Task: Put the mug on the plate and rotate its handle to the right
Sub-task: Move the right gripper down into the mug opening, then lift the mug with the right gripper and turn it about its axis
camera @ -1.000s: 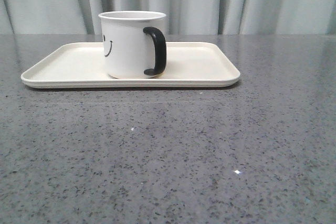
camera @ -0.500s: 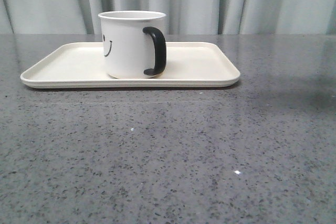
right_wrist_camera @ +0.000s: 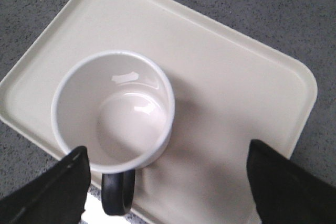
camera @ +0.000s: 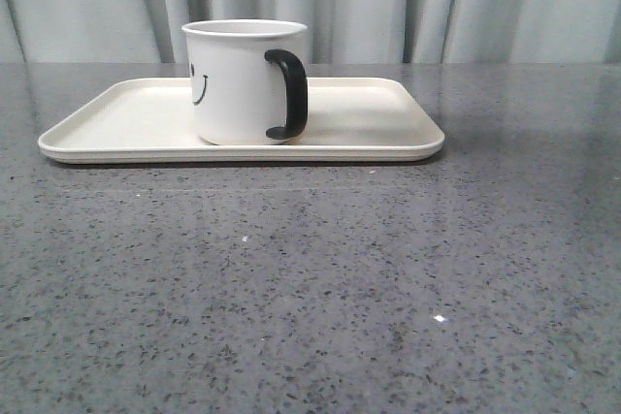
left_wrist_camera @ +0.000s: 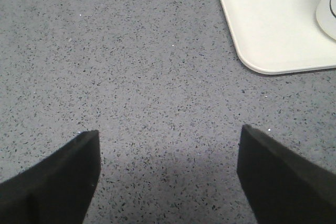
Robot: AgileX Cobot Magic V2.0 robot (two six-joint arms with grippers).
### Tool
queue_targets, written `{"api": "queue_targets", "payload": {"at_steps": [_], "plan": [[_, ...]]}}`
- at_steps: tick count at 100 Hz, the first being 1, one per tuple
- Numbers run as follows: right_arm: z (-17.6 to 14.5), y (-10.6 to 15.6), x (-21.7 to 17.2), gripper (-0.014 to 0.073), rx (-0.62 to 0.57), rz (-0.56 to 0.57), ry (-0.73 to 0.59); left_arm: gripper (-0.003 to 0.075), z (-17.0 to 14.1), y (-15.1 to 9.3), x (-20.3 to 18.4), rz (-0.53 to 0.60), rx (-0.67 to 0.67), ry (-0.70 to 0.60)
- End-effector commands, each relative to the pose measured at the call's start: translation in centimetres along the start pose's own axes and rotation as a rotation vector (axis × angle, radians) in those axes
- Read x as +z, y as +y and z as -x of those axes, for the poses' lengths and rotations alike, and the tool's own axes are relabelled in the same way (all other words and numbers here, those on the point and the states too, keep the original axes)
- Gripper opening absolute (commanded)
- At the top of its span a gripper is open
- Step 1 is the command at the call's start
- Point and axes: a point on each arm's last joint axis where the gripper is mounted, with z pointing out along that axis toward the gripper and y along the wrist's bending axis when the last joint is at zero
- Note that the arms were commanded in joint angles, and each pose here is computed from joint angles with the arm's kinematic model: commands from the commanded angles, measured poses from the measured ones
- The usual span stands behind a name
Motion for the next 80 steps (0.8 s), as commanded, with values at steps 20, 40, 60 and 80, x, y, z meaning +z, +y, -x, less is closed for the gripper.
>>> {"api": "queue_targets", "payload": {"at_steps": [20, 40, 60, 80], "plan": [[2.6, 1.1, 1.2, 0.0604, 0.008, -0.075, -0.083, 0.0535, 1.2, -0.1, -0.5, -0.01, -0.013, -0.089], [2.0, 1.1, 3.6, 0.0604, 0.034, -0.081, -0.036, 0.0535, 1.2, -0.1, -0.5, -0.01, -0.013, -0.089], [1.7, 1.0, 5.4, 0.0604, 0.038, -0.083, -0.015, 0.0535, 1.2, -0.1, -0.5, -0.01, -0.013, -0.091], [1.5, 1.0, 5.9, 0.0545, 0.037, -0.085, -0.001, 0.0535, 1.2, -0.1, -0.5, -0.01, -0.013, -0.091]]}}
